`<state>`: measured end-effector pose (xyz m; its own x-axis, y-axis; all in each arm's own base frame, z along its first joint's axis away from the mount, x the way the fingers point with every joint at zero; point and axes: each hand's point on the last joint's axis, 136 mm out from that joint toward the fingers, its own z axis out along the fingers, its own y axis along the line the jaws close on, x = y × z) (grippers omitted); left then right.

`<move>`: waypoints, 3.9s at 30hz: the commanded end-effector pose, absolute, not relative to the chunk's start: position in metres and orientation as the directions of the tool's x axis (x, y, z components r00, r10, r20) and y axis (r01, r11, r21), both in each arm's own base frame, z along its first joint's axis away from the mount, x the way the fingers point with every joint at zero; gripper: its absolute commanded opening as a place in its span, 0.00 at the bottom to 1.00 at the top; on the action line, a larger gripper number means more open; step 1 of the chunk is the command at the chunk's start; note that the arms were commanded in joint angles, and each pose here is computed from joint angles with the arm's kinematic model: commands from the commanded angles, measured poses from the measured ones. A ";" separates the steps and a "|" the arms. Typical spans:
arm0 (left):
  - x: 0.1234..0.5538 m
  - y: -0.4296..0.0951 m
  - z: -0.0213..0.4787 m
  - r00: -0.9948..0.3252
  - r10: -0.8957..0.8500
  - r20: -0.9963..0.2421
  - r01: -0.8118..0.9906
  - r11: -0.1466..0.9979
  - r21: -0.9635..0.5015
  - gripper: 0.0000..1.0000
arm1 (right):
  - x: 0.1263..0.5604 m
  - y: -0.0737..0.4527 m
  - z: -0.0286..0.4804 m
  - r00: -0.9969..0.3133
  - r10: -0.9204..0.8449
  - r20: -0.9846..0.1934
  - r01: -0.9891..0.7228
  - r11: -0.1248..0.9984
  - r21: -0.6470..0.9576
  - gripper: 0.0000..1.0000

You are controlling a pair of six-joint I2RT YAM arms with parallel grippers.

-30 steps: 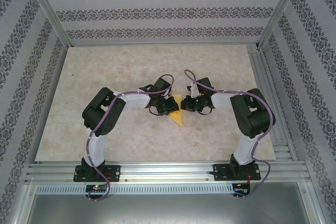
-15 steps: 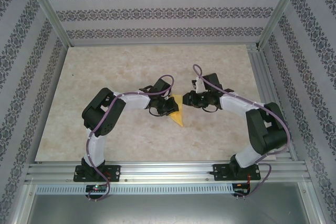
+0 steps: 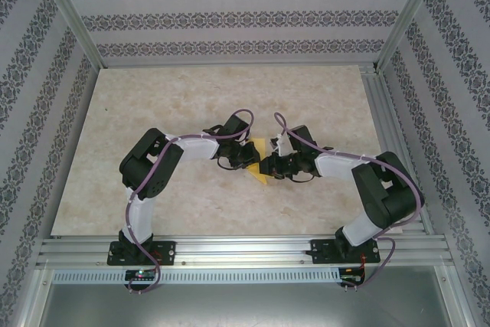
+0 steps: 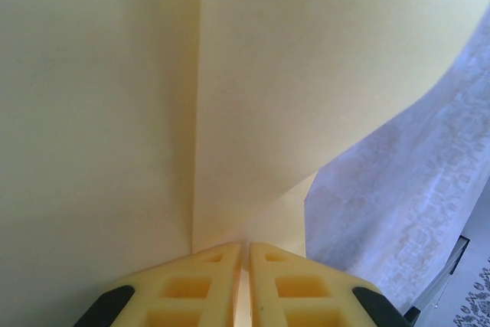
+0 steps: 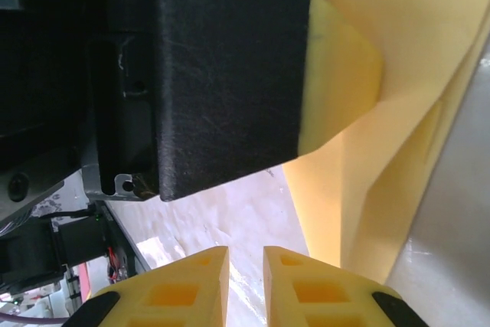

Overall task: Fold a paper plane with a square sheet of paper (fold left side to right side)
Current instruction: Fourth fold the wing at the center of the table.

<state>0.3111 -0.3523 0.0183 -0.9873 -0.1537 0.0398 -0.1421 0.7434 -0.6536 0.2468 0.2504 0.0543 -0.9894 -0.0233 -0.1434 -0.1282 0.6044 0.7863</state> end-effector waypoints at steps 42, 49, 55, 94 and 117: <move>0.284 -0.329 -0.026 -0.979 -0.174 0.104 -0.202 0.843 -0.499 0.15 | 0.172 0.217 -0.012 -0.993 -0.095 0.071 -0.025 0.751 0.660 0.18; 0.284 -0.329 -0.026 -0.979 -0.173 0.103 -0.201 0.841 -0.502 0.15 | 0.177 0.218 0.008 -0.995 -0.091 0.027 -0.048 0.730 0.682 0.18; 0.284 -0.329 -0.024 -0.980 -0.173 0.101 -0.201 0.840 -0.504 0.15 | 0.222 0.227 0.066 -0.991 -0.002 -0.132 -0.106 0.611 0.784 0.19; 0.328 -0.315 0.005 -0.980 -0.196 0.030 -0.182 0.833 -0.523 0.16 | 0.186 0.194 -0.034 -0.992 -0.053 0.116 0.009 0.879 0.477 0.16; 0.354 -0.295 0.075 -0.962 -0.242 -0.124 -0.114 0.773 -0.624 0.16 | 0.191 0.199 -0.036 -0.992 -0.055 0.113 0.004 0.885 0.466 0.15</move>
